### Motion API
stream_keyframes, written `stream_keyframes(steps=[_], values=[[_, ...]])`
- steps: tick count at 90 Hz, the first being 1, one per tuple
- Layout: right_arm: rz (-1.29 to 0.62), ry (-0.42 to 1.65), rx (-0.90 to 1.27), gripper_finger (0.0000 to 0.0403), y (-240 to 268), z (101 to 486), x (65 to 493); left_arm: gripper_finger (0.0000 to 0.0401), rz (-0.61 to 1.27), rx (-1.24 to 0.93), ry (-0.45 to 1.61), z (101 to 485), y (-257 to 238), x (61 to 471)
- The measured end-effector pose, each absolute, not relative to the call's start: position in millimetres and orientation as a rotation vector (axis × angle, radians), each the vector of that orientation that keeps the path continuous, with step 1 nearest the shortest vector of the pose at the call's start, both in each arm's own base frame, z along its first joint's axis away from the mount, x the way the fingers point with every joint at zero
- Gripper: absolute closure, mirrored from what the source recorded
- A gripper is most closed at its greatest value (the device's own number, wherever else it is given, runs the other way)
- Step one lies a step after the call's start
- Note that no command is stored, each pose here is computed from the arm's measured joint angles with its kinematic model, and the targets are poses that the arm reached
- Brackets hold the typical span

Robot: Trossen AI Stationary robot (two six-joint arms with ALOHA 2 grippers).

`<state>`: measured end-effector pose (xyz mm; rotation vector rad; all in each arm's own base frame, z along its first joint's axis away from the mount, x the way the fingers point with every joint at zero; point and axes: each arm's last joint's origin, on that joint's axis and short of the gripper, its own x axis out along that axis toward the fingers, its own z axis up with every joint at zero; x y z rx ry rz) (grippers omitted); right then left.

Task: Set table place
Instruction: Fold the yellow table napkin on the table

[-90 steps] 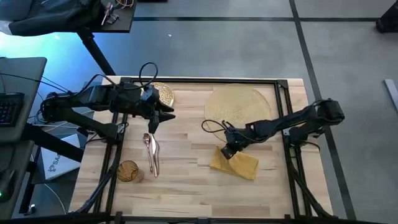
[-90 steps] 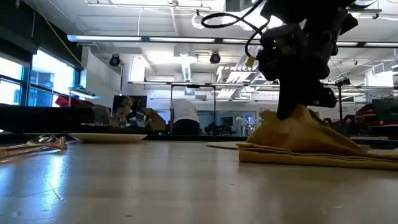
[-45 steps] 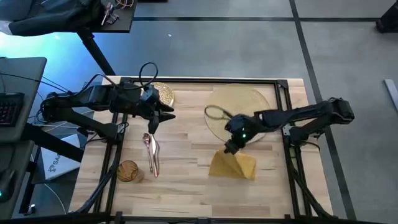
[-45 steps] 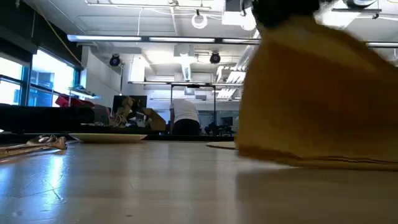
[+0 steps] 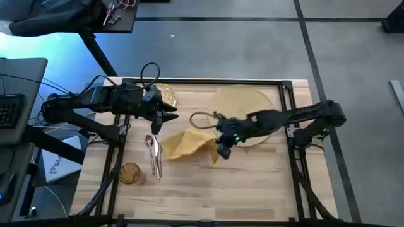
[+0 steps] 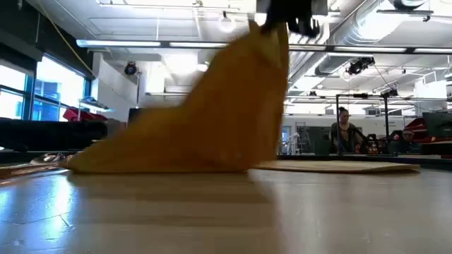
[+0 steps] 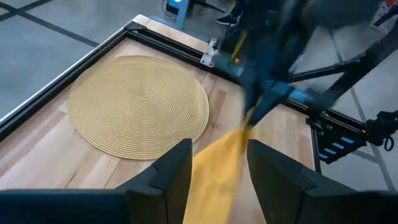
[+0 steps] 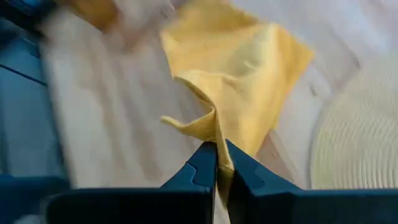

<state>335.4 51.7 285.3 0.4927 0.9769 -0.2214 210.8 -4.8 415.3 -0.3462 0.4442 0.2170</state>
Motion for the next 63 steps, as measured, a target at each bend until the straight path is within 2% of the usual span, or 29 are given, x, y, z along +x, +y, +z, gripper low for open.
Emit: stream_keyframes(steps=[15, 31, 46, 63], values=[[-0.249, 1.127, 0.444, 0.0403, 47, 236, 350, 0.0261, 0.215, -0.347, 0.447, 415, -5, 211], [-0.214, 1.23, 0.413, 0.0402, 47, 211, 357, 0.0261, 0.216, -0.355, 0.448, 415, -5, 211], [-0.152, 1.314, 0.411, 0.0395, 49, 209, 351, 0.0261, 0.216, -0.354, 0.449, 415, -5, 211], [-0.094, 1.444, 0.276, 0.0375, 53, 206, 338, 0.0261, 0.211, -0.334, 0.452, 415, -5, 211]])
